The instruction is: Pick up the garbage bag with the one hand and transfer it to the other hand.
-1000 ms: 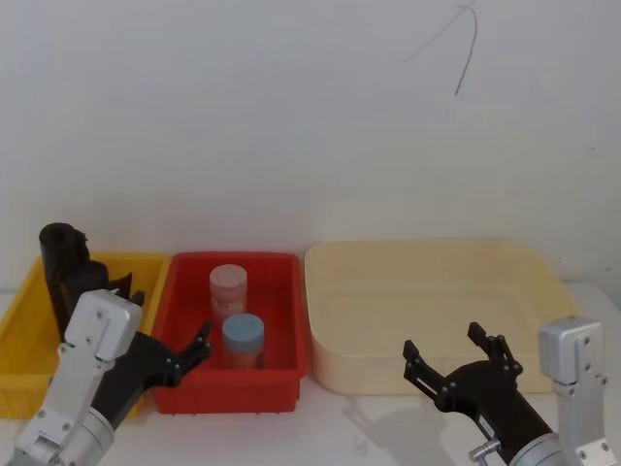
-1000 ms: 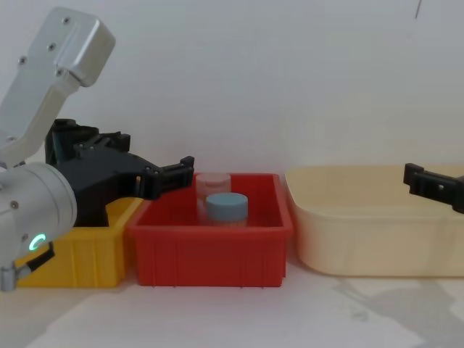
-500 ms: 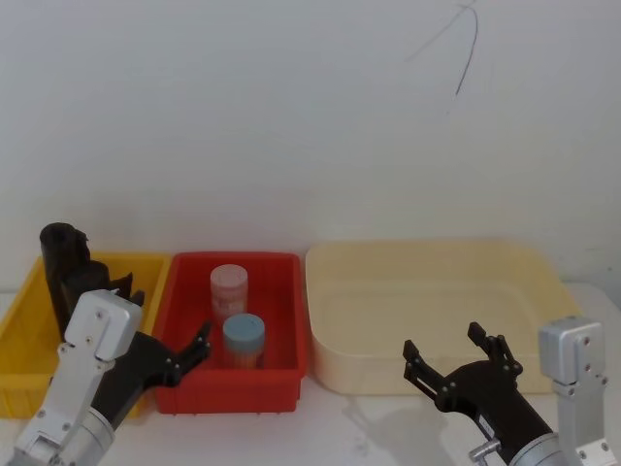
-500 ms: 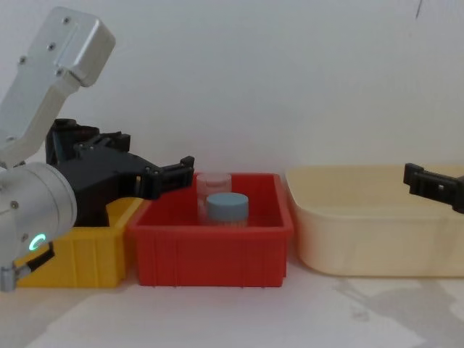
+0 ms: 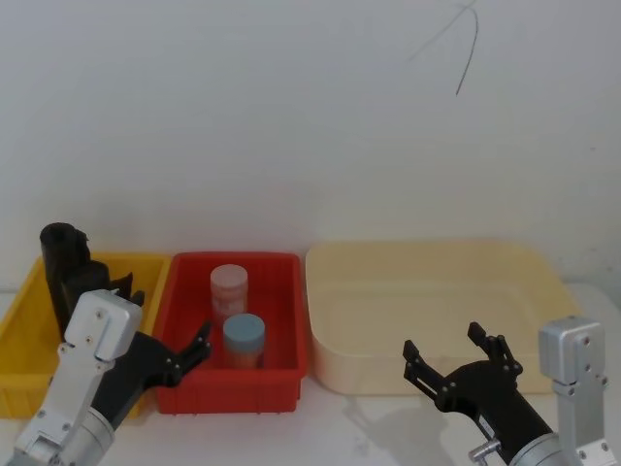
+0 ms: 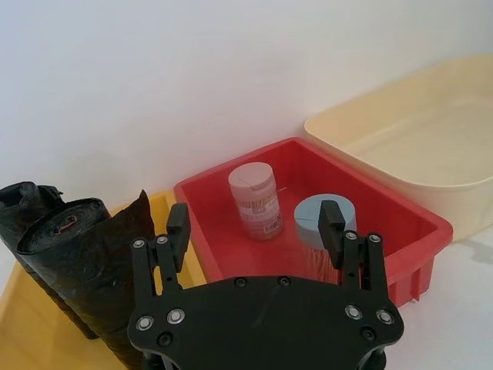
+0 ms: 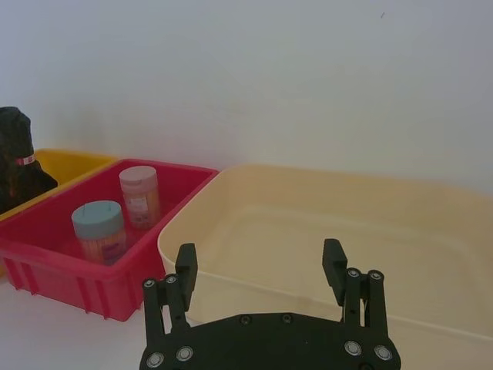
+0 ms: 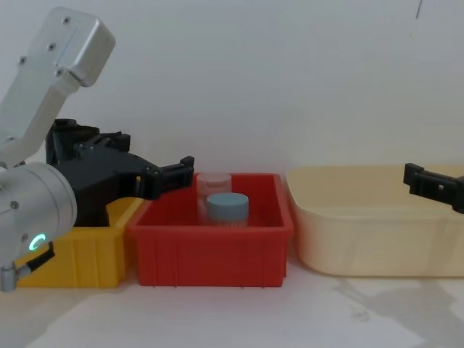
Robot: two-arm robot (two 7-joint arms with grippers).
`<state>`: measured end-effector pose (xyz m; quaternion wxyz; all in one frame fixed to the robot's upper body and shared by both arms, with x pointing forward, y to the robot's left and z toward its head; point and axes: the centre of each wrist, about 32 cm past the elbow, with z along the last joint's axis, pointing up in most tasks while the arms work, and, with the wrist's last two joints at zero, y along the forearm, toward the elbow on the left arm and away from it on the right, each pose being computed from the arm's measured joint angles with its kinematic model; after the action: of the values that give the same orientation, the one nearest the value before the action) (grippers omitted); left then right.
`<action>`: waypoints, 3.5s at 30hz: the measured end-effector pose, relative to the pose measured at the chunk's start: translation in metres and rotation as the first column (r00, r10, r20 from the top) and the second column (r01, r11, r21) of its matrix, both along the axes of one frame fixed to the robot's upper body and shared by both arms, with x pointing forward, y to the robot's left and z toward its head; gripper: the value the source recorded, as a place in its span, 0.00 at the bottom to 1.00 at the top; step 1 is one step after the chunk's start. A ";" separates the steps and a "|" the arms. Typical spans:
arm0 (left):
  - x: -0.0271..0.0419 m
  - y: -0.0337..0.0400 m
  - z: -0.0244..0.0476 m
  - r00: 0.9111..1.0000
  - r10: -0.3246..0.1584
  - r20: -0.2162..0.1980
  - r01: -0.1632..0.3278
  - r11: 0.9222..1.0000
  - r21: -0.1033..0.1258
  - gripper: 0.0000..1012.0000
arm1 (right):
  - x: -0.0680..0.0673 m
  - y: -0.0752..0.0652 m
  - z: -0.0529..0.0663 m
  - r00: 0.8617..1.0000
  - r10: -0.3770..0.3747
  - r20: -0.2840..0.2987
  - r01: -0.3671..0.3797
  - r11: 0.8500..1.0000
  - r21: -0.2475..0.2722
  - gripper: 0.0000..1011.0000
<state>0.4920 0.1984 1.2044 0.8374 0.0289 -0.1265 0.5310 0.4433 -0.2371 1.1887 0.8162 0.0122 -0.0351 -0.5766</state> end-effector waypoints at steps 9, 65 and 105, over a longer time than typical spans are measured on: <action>-0.0005 -0.0017 0.0015 1.000 -0.018 -0.010 0.018 1.000 0.003 0.99 | 0.000 0.000 0.000 1.000 0.000 0.000 0.000 1.000 0.000 0.99; 0.0333 0.0553 0.0333 0.961 0.075 -0.268 -0.118 0.982 -0.145 0.99 | 0.000 0.000 0.000 1.000 0.000 0.000 0.000 1.000 0.000 0.99; 0.0486 0.0380 0.0371 0.959 0.134 -0.249 -0.146 0.989 -0.031 0.57 | 0.000 0.000 0.000 1.000 0.000 0.000 0.000 1.000 0.000 0.99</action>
<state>0.5406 0.2365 1.2415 0.8074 0.0830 -0.0063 0.5841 0.4433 -0.2371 1.1887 0.8162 0.0122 -0.0351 -0.5766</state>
